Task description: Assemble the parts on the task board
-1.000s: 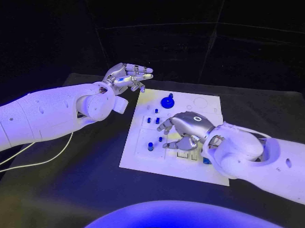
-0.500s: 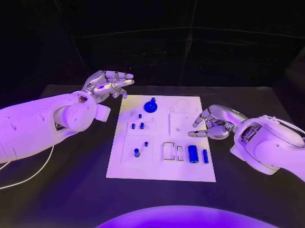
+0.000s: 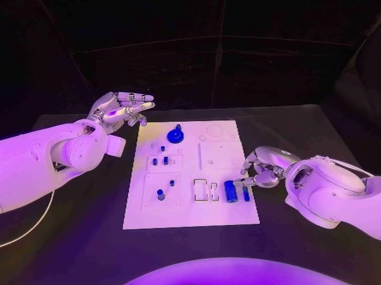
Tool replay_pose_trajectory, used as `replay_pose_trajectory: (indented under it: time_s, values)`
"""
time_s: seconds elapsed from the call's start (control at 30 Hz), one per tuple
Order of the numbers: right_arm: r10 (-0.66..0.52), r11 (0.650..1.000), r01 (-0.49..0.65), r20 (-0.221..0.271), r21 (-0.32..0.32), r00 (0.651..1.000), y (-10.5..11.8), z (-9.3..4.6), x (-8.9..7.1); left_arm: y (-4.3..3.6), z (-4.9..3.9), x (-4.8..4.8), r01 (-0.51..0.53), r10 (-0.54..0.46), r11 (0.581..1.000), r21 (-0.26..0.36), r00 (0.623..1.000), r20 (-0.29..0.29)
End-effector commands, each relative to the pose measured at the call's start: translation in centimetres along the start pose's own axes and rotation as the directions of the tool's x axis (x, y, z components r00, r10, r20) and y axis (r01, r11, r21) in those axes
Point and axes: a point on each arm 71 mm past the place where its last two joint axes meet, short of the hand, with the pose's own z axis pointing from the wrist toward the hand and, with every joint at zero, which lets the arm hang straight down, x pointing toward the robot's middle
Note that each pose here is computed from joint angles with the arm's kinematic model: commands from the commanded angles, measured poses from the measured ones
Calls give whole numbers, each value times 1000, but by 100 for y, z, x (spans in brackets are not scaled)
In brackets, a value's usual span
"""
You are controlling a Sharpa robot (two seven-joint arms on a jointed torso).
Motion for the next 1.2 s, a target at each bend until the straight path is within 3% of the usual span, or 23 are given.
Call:
replay_pose_trajectory:
  time_s: [0.03, 0.87, 1.2]
  values:
    - [-52, 999, 52, -18, 11, 999, 1, -6, 54, -11, 2, 5, 6, -6, 1000, 5, 1000, -8]
    - [-54, 999, 55, -99, 1, 994, 99, 153, 397, -6, -4, -2, 7, -7, 1000, 0, 1000, -9]
    - [-99, 995, 100, -126, 0, 987, 95, 186, 458, -6, -12, -12, 6, -6, 1000, -2, 1000, -6]
